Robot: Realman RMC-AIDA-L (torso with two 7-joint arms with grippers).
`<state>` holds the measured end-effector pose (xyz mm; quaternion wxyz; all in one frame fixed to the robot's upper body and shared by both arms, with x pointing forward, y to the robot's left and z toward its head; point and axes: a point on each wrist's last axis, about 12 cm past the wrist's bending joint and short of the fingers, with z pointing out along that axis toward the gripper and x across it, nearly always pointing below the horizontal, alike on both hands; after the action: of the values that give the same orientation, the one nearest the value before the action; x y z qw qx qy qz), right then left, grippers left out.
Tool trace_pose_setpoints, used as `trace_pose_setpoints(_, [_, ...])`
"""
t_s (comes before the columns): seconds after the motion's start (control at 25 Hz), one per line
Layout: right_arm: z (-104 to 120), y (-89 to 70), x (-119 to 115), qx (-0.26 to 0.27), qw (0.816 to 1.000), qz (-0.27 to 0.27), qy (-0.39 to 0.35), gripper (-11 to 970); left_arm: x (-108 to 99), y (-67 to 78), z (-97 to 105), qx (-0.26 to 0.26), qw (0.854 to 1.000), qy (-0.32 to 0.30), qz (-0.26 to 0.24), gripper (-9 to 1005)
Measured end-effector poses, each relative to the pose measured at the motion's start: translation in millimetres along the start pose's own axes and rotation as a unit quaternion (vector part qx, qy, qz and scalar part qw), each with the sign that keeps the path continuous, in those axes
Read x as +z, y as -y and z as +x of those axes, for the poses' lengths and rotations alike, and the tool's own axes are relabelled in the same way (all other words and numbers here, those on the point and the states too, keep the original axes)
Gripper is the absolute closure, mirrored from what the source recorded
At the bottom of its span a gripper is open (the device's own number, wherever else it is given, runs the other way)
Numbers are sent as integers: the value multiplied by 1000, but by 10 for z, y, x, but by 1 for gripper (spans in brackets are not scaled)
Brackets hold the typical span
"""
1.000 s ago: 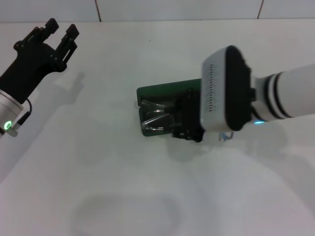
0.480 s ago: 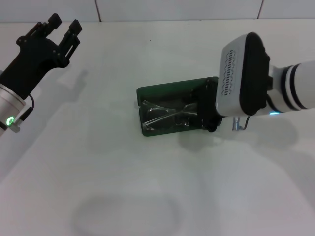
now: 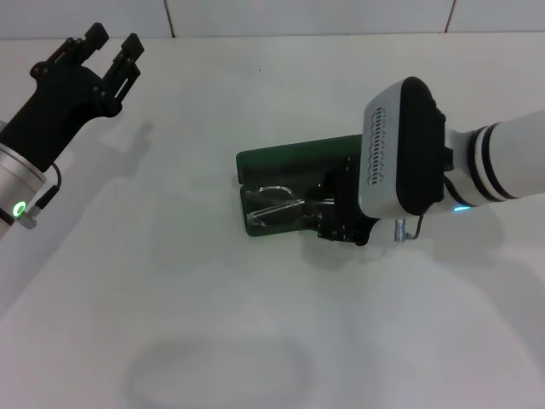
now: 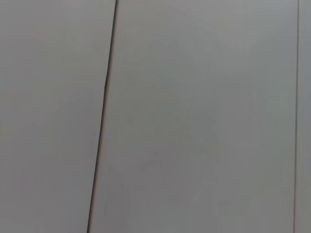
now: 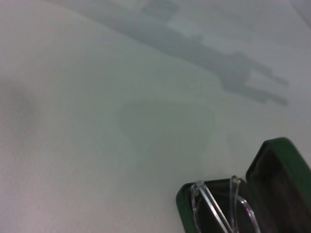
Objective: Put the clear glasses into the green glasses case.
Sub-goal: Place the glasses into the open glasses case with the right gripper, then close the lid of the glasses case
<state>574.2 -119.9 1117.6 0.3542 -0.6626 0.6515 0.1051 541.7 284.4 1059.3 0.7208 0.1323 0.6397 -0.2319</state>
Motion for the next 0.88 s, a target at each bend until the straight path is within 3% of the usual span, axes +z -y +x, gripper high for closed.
trace_pose_setpoints(0.44, [-22, 25, 2, 1, 1000, 1, 3, 465, -12, 14, 17, -3, 1000, -2, 1, 481])
trace_pose_setpoints(0.76, [66, -55, -561, 16, 997, 7, 75, 457, -32, 5, 16, -3, 1000, -1, -2, 481])
trace_pose_setpoints(0.88, [260, -43, -797, 44, 989, -3, 141, 455, -32, 2, 15, -3, 1000, -1, -2, 481])
